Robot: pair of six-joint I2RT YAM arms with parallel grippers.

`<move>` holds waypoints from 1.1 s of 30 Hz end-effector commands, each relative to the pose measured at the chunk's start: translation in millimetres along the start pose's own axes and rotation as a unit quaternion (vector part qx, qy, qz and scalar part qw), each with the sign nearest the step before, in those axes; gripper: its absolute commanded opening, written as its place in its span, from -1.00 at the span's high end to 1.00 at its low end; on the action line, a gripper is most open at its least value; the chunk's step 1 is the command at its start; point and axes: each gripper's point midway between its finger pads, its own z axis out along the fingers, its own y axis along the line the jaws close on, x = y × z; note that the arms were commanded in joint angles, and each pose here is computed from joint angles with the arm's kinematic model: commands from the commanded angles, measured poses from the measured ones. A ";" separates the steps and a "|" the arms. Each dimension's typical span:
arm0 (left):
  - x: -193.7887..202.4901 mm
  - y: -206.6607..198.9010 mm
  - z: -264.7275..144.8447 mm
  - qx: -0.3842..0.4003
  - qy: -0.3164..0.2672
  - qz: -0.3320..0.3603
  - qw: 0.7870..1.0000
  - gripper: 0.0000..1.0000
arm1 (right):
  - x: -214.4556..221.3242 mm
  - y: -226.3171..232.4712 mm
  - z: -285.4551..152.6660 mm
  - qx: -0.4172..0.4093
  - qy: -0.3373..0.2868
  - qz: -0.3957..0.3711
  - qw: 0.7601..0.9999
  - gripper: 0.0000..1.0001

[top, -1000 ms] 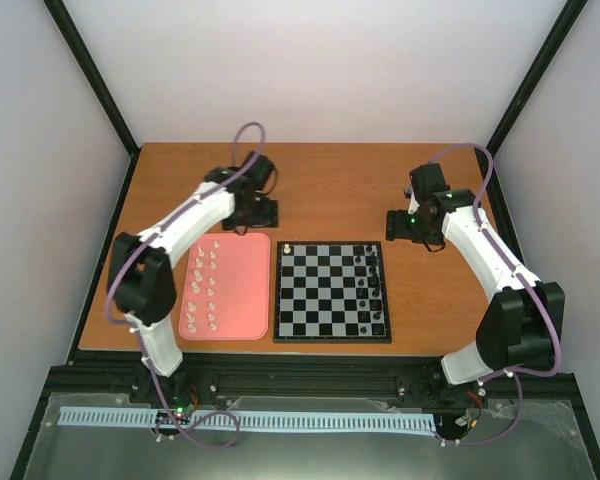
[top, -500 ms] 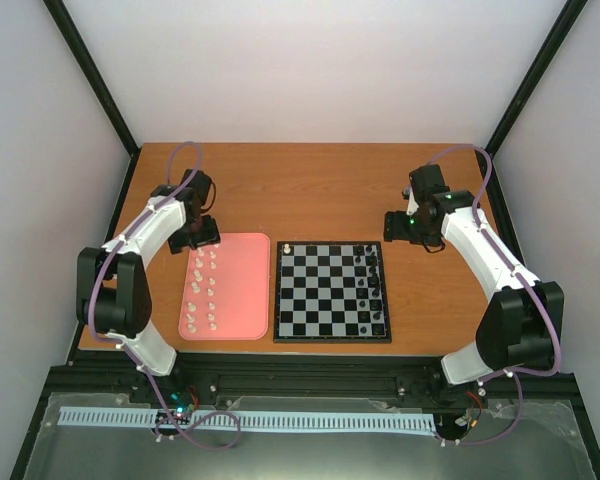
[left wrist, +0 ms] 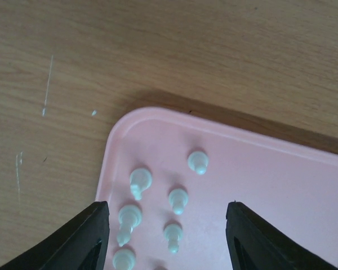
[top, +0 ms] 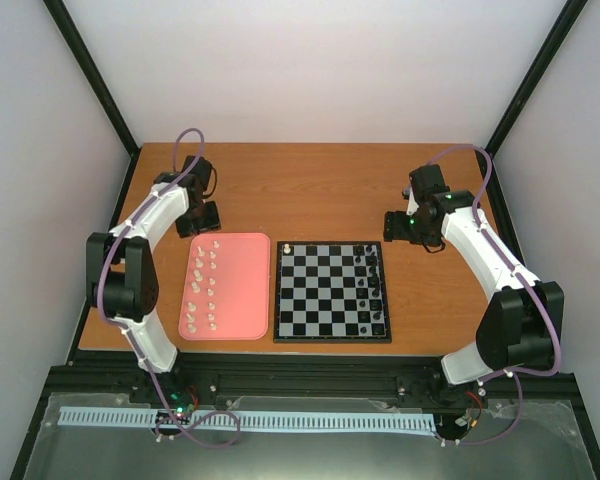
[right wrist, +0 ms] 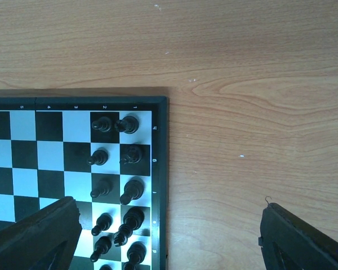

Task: Set up the chess pieces on the board
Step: Pick up the chess piece from the storage box.

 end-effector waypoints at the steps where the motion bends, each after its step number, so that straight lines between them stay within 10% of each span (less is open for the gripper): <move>1: -12.8 -15.4 4.3 0.015 0.001 0.027 1.000 -0.15 | -2.9 -3.8 -3.8 0.004 -0.006 0.003 1.000 -1.00; 33: 11.3 -37.3 70.5 -0.004 0.068 0.079 0.995 0.31 | -1.8 -11.7 -0.8 0.026 -0.002 0.003 1.000 -1.00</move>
